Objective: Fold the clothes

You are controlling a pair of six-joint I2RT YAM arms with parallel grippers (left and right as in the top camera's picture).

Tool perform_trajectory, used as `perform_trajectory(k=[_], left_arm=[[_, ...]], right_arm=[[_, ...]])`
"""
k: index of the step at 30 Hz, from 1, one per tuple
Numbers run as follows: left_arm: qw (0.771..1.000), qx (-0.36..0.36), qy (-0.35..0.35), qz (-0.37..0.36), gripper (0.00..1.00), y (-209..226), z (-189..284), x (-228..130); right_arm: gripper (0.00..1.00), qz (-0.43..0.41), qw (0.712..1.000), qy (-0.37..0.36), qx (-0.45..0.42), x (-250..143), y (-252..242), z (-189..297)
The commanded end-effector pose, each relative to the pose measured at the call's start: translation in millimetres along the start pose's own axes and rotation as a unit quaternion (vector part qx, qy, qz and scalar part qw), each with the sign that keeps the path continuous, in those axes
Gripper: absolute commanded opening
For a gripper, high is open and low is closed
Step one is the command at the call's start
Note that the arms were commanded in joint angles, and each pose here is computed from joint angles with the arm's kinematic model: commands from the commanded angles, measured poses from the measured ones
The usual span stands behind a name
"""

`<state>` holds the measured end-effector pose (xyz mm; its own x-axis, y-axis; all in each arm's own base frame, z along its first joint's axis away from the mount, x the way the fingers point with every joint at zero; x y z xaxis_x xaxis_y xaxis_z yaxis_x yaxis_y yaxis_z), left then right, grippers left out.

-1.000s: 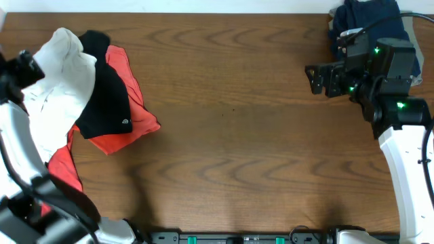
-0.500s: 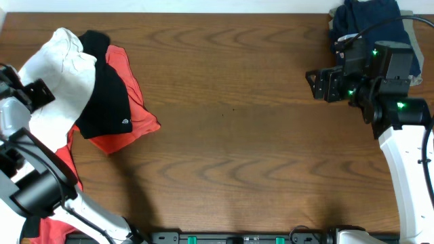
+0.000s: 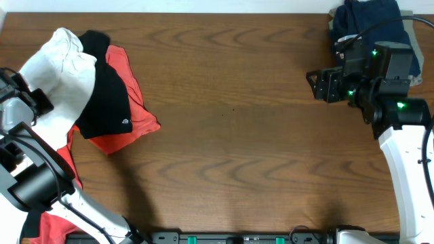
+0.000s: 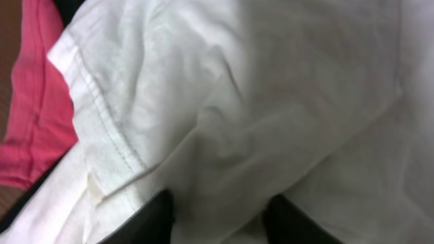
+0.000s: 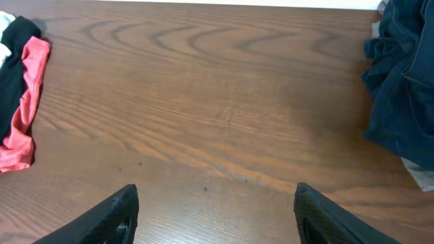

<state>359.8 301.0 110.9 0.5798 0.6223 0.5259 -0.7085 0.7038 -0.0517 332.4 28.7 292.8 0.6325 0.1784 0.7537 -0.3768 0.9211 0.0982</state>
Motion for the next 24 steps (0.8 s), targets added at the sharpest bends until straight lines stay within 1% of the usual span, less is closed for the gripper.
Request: perform_trajectory(k=[1,2,5,6,7,11,14,19,21,24], left_arm=[[1.0,0.004,-0.011,-0.002,0.36,0,4,7],[1.0,0.004,-0.011,-0.002,0.34,0,4,7],[1.0,0.004,-0.012,-0.002,0.19,0,4,8],[1.0,0.004,-0.014,-0.002,0.1,0,5,9],[1.0,0.003,-0.016,0.002,0.06,0,7,10],[0.998,-0.003,-0.041,0.042,0.06,-2,23,20],[0.996,-0.032,-0.061,0.047,0.06,-7,43,30],[0.986,-0.132,-0.099,0.031,0.06,-30,101,45],[0.979,-0.169,-0.114,0.017,0.06,-44,127,48],[0.964,-0.228,-0.135,-0.02,0.06,-78,172,46]], right_arm=[[0.71,-0.008,1.0,-0.003,0.002,3,-1,2],[0.7,-0.009,1.0,-0.002,0.002,2,-1,2],[0.7,-0.01,1.0,0.0,0.002,1,-1,2],[0.7,-0.01,1.0,0.0,0.002,1,-1,2],[0.7,-0.01,1.0,0.0,0.002,1,-1,2],[0.68,-0.01,1.0,0.0,0.002,1,-1,2],[0.68,-0.01,1.0,0.0,0.002,1,-1,2],[0.67,-0.009,1.0,-0.001,0.0,2,-2,2],[0.66,-0.009,1.0,-0.002,-0.001,2,-2,2],[0.66,-0.006,1.0,-0.008,-0.002,4,-2,2]])
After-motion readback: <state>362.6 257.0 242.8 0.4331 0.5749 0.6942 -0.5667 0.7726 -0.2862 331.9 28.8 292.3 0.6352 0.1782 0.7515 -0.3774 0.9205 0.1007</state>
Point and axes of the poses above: each gripper's point midway between its finger pads, its own z axis back along the fingers, its own y axis along the line the jaws close on, x = y × z, the point moved 8 cm from there along z, back along the fingers, and after that the axes turned 10 degrees about z, right-handed, at the moved point
